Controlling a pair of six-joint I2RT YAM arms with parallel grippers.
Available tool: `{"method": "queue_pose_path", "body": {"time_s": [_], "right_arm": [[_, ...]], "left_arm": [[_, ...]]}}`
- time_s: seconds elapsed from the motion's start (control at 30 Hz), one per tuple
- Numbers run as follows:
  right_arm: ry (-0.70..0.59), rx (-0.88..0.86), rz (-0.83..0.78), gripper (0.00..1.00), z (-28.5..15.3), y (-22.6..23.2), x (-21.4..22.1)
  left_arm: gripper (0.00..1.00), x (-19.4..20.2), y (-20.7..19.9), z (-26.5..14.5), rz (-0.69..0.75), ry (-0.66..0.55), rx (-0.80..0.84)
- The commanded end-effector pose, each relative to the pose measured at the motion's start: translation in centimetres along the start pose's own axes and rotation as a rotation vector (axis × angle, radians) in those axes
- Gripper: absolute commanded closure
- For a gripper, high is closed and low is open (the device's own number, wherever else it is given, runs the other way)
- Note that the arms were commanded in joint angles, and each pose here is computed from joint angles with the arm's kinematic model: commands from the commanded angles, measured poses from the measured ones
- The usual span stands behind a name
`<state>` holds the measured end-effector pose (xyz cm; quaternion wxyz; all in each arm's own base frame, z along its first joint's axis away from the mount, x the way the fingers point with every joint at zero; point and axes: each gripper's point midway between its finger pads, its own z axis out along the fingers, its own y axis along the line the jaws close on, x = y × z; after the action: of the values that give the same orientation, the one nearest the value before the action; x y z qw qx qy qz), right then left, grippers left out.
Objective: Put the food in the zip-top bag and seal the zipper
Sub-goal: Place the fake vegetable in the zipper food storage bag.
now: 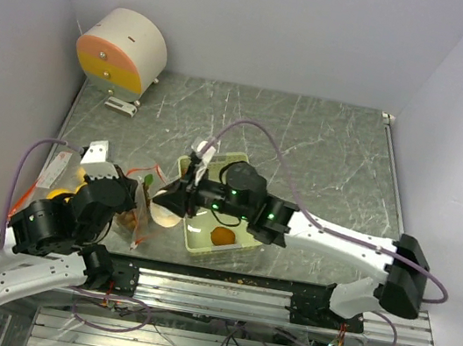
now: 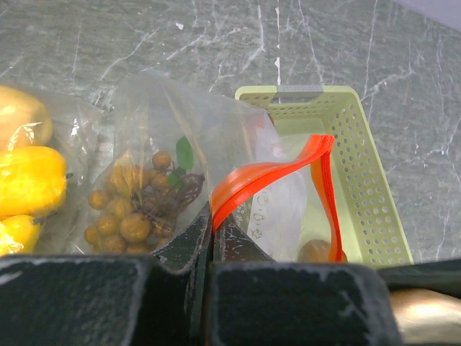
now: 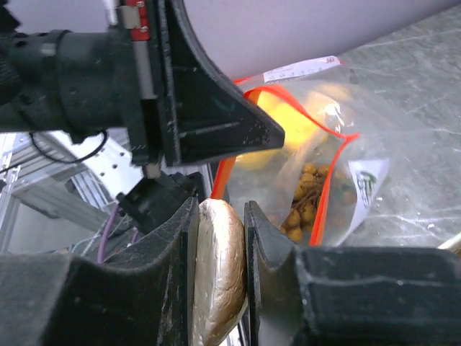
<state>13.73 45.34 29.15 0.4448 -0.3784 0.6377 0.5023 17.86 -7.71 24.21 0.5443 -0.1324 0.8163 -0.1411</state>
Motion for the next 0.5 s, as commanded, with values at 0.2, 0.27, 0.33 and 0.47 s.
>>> {"method": "queue_pose_path", "body": {"time_s": [0.2, 0.27, 0.33, 0.47], "right_arm": [[-0.046, 0.397, -0.009, 1.0, 5.4, -8.2, 2.1], [-0.05, 0.478, -0.02, 0.94, 5.4, -9.6, 2.6], [-0.05, 0.506, -0.03, 0.76, 5.4, -10.0, 2.8], [-0.074, 0.473, -0.064, 0.34, 4.6, -8.6, 1.8]], "left_arm": [[0.93, -0.3, -1.7, -0.4, -0.02, 0.028, 0.067], [0.93, -0.3, -1.7, -0.5, -0.021, 0.029, 0.07], [0.93, -0.3, -1.7, -0.5, -0.017, 0.03, 0.071], [0.93, -0.2, -1.7, -0.3, -0.012, 0.028, 0.065]]}}
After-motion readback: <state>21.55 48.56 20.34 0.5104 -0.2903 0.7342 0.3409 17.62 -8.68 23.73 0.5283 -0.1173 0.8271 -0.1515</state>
